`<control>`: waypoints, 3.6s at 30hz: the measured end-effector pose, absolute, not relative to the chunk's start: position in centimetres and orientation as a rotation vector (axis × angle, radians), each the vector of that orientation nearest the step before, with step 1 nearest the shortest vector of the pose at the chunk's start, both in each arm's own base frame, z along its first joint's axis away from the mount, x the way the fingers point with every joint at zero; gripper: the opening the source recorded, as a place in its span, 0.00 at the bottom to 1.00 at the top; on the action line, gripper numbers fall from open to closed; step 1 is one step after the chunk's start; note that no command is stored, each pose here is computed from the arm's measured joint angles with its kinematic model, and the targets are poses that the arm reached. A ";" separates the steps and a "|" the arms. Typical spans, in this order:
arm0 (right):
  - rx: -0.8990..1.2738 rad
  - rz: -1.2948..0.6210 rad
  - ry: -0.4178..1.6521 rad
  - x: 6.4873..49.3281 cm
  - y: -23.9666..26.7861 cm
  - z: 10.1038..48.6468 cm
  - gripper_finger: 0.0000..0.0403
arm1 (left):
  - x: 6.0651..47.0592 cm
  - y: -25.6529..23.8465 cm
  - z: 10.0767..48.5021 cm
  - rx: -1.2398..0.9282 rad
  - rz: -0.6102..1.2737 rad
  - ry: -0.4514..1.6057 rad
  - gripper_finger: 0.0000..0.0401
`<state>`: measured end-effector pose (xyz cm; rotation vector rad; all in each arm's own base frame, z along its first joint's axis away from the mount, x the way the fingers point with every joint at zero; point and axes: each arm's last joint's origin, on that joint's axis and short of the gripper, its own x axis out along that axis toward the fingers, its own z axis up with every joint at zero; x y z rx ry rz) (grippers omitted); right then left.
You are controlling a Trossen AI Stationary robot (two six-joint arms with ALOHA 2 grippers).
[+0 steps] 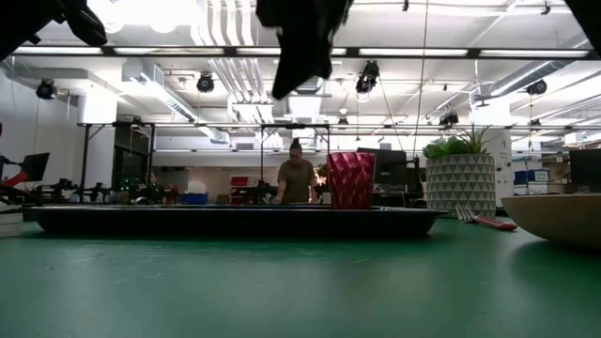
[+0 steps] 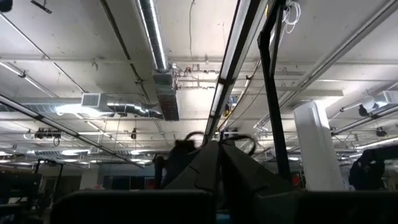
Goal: Pick and place plate/cup/fork/spoon on tray
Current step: Put the orange plate on the black tray
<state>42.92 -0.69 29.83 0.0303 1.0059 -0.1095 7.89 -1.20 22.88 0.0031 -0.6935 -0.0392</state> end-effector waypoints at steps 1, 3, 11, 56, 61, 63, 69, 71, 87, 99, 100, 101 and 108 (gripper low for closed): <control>0.029 -0.080 1.004 42.8 0.4 30.0 0.07 | 7.9 -1.2 22.9 0.002 -0.040 -0.689 0.00; 0.026 -0.018 0.996 42.5 2.6 30.4 0.07 | 8.1 -1.2 22.8 0.002 -0.043 -0.675 0.00; 0.062 0.174 1.057 41.1 9.6 30.3 0.07 | 9.1 -1.4 22.3 -0.011 -0.055 -0.593 0.00; 0.809 -0.308 1.373 29.0 18.2 21.1 0.34 | 9.0 -1.4 23.4 -0.099 -0.065 -0.722 0.00; 0.826 -0.376 1.397 30.1 18.9 19.5 0.45 | 8.5 -1.3 23.9 -0.061 -0.042 -0.792 0.00; 0.837 -0.408 1.406 30.5 19.2 19.1 0.47 | 8.5 -1.3 24.0 -0.060 -0.041 -0.796 0.00; 0.799 -0.606 1.497 30.6 18.9 18.2 0.44 | 8.3 -1.3 24.1 -0.064 -0.038 -0.818 0.00; 0.775 -0.620 1.499 30.7 18.9 17.8 0.43 | 8.3 -1.3 24.1 -0.063 -0.038 -0.816 0.00; 0.734 -0.605 1.470 30.9 18.5 17.9 0.36 | 8.6 -1.3 23.8 -0.068 -0.048 -0.792 0.00; 0.783 -0.642 1.450 31.0 18.7 17.7 0.43 | 8.9 -1.4 23.6 -0.064 -0.050 -0.770 0.00; 0.782 -0.640 1.445 31.1 18.7 17.6 0.43 | 8.9 -1.4 23.6 -0.064 -0.050 -0.770 0.00; 0.779 -0.637 1.443 31.2 18.9 17.3 0.43 | 8.9 -1.4 23.6 -0.063 -0.050 -0.769 0.00; 0.792 -0.645 1.428 31.8 19.2 16.0 0.36 | 8.8 -1.4 23.7 -0.064 -0.049 -0.777 0.00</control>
